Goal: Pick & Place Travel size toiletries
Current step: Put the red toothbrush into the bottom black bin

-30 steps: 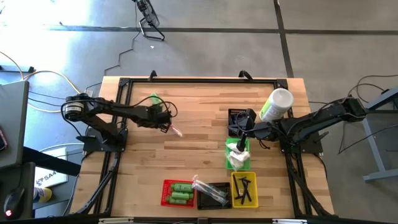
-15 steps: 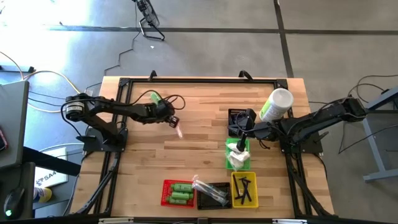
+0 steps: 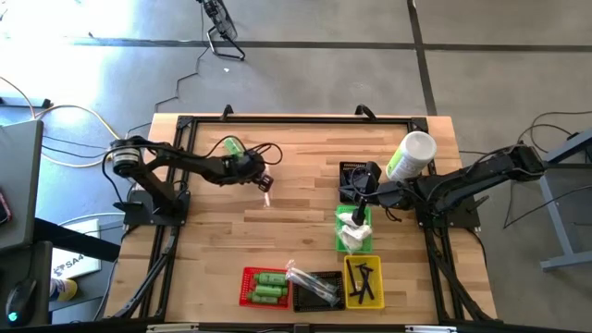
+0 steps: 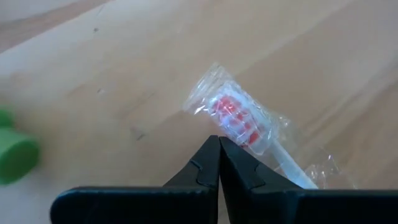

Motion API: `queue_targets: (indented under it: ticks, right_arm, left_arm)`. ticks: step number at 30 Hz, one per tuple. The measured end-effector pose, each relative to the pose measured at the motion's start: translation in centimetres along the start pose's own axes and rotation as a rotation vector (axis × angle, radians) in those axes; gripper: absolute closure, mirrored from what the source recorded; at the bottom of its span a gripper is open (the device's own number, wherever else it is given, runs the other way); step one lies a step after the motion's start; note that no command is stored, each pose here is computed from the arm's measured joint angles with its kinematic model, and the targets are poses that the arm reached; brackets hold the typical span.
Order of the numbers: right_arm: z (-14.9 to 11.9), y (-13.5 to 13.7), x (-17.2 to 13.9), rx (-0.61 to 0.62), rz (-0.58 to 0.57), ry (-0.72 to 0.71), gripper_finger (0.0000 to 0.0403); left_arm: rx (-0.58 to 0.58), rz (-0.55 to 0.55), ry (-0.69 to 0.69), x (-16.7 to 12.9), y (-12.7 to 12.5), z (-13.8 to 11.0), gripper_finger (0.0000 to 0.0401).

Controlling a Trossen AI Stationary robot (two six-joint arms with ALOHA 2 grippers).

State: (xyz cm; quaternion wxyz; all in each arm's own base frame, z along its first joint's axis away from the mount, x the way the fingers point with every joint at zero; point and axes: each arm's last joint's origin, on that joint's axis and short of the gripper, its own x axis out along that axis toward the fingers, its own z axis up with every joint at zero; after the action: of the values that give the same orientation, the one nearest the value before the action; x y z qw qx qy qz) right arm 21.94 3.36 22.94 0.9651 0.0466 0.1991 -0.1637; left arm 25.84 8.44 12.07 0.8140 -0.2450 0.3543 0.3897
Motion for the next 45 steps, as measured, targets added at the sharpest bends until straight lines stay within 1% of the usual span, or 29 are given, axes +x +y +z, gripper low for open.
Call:
queue_targets:
  ticks: [4, 7, 10, 20, 23, 28, 31, 36, 40, 45]
  right_arm:
    - [0.0, 0.0, 0.0, 0.0, 0.0, 0.0, 0.0401]
    - [0.0, 0.0, 0.0, 0.0, 0.0, 0.0, 0.0401]
    - [0.0, 0.0, 0.0, 0.0, 0.0, 0.0, 0.0401]
    - [0.0, 0.0, 0.0, 0.0, 0.0, 0.0, 0.0401]
    - [0.0, 0.0, 0.0, 0.0, 0.0, 0.001, 0.0401]
    - [0.0, 0.0, 0.0, -0.001, 0.0, 0.001, 0.0401]
    - [0.0, 0.0, 0.0, -0.002, -0.001, 0.004, 0.0401]
    - [-0.2, -0.1, 0.0, -0.008, -0.005, 0.015, 0.0401]
    - [-0.2, 0.0, 0.0, -0.008, -0.004, 0.015, 0.0401]
    - [-0.1, 0.0, 0.0, -0.013, -0.004, 0.013, 0.0401]
  left_arm:
    - [0.01, -0.045, -0.042, 0.1, -0.4, 0.4, 0.0396]
    - [0.035, -0.146, -0.046, 0.1, -0.9, 0.7, 0.0396]
    - [0.053, -0.213, -0.036, 0.0, -1.2, 0.8, 0.0396]
    - [0.068, -0.307, 0.012, -0.1, -1.5, 0.7, 0.0396]
    - [0.073, -0.307, 0.002, -0.1, -1.5, 0.8, 0.0396]
    - [0.065, -0.274, -0.043, -0.4, -1.4, 1.2, 0.0396]
    - [0.06, -0.288, -0.063, -1.0, -1.5, 1.6, 0.0396]
    - [0.07, -0.354, -0.106, -3.0, -2.2, 2.0, 0.0396]
    - [0.085, -0.348, -0.098, -4.5, -2.8, 1.4, 0.0396]
    - [0.07, -0.32, -0.04, -5.7, -3.8, -0.3, 0.0396]
